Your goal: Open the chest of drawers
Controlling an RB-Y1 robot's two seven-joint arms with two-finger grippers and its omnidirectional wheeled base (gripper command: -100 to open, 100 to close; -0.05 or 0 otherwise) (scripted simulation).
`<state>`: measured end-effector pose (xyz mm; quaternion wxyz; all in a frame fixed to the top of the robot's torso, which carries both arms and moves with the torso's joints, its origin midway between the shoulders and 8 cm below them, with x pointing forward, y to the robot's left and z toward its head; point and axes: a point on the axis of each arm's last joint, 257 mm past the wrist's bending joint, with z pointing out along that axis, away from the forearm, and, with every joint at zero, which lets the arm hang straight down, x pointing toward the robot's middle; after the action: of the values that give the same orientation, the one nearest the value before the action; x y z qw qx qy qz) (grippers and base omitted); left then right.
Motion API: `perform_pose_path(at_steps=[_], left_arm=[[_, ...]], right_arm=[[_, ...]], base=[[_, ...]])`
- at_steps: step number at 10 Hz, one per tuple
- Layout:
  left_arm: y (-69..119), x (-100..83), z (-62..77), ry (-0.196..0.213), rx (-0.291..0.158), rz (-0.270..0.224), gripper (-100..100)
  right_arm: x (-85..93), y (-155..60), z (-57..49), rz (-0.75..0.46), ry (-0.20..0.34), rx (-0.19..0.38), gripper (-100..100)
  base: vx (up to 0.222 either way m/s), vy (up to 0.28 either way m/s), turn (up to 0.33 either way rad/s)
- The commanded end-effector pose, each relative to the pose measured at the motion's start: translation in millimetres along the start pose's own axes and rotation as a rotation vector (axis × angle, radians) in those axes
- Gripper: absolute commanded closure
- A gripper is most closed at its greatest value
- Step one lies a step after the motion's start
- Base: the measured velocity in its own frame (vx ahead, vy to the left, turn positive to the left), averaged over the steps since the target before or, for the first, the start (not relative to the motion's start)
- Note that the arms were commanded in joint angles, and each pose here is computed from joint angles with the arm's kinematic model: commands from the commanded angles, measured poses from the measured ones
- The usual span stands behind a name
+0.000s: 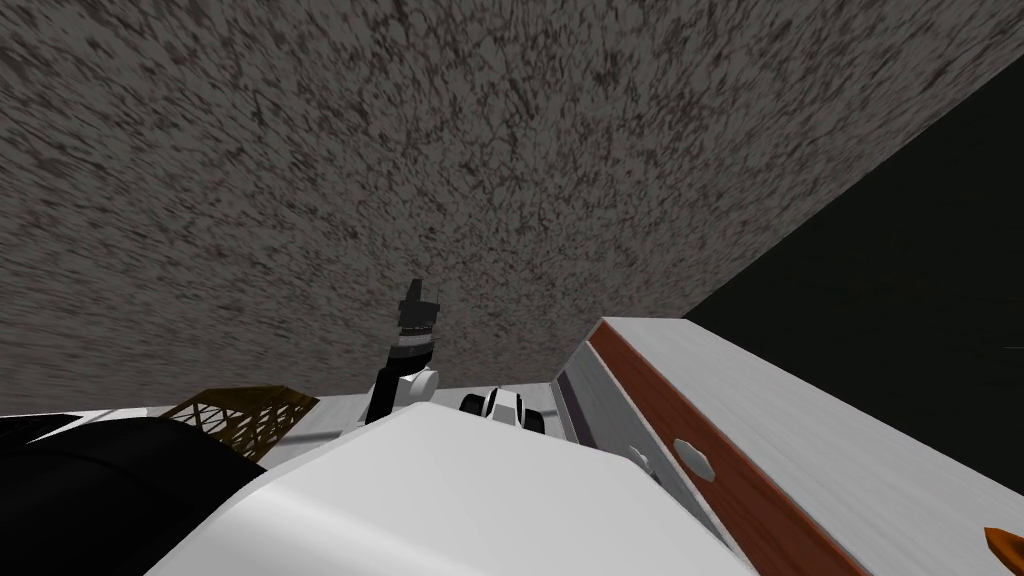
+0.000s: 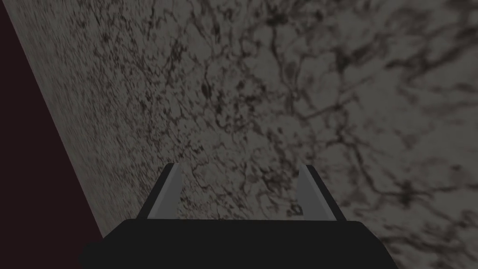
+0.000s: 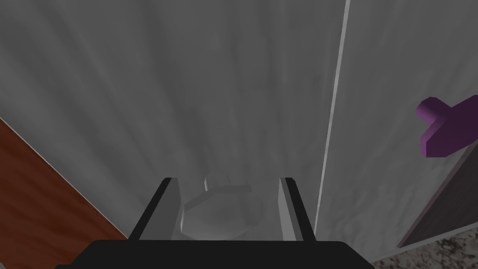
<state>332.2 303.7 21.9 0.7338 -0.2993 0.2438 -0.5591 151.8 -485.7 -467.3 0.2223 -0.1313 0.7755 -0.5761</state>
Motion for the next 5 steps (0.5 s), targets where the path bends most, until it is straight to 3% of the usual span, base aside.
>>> perform_pose_path(at_steps=[1, 2, 3, 4, 5], left_arm=[[0.0, 0.0, 0.0, 0.000, 0.000, 0.000, 0], [0.0, 0.0, 0.0, 0.000, 0.000, 0.000, 0], [0.0, 0.0, 0.0, 0.000, 0.000, 0.000, 0], [0.0, 0.0, 0.0, 0.000, 0.000, 0.000, 0], [0.0, 0.0, 0.0, 0.000, 0.000, 0.000, 0]], right_arm=[[-3.1, 10, -25.4, 0.003, 0.008, -0.017, 100], [-6.0, 7, -39.5, 0.001, 0.013, -0.004, 100], [-6.9, 9, -41.4, 0.006, 0.016, -0.008, 100], [-9.9, 5, -55.7, 0.006, 0.026, 0.006, 100], [-10.5, 4, -47.8, 0.008, 0.021, 0.010, 100]], base=[[0.019, -0.072, -0.006], [0.021, -0.085, -0.005], [0.016, -0.074, 0.005], [0.031, -0.079, -0.013], [0.014, -0.037, -0.009]])
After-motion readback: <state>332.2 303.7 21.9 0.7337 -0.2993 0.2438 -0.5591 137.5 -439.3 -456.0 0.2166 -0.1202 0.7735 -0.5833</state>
